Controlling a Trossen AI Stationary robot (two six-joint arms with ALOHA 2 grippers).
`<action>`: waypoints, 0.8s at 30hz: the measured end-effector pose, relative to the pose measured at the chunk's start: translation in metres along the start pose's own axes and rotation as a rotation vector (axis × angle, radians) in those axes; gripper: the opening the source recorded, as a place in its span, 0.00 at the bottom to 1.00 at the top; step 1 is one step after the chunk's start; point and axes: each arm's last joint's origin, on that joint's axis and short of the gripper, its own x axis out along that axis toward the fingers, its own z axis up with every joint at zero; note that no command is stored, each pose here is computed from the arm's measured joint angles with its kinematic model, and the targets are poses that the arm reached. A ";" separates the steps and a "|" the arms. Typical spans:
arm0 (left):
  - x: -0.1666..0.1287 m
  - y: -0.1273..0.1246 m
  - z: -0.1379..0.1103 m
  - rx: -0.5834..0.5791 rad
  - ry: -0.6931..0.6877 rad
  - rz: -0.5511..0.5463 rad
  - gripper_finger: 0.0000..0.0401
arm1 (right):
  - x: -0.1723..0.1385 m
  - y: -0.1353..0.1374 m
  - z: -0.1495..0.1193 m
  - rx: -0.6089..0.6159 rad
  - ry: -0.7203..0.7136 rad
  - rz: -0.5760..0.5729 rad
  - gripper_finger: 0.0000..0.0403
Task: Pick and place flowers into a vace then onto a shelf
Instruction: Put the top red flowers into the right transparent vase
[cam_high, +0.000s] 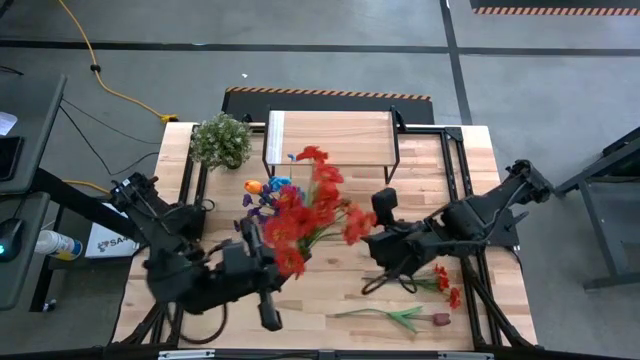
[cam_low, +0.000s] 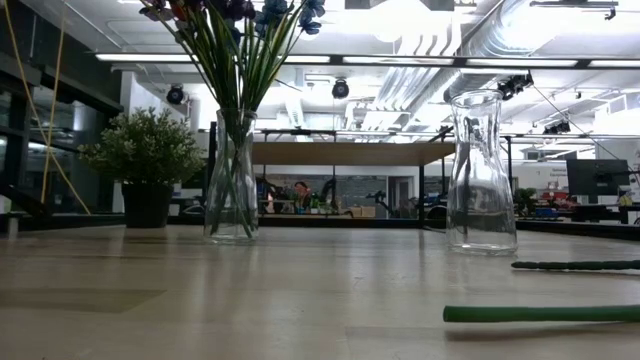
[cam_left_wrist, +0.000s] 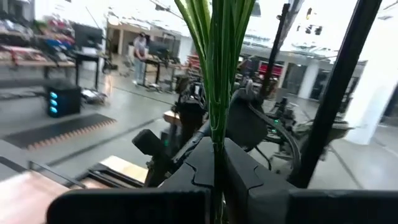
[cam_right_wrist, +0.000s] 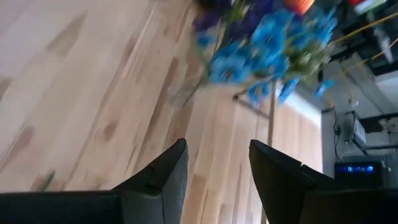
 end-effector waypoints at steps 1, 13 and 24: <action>-0.003 -0.001 0.002 0.014 -0.006 0.010 0.11 | 0.001 -0.003 0.003 0.008 -0.029 -0.005 0.40; -0.022 -0.004 0.010 0.102 -0.001 0.114 0.11 | -0.005 -0.034 0.045 0.185 -0.526 0.089 0.38; -0.025 0.000 0.016 0.110 -0.003 0.105 0.11 | -0.030 -0.062 0.055 0.351 -0.849 0.221 0.38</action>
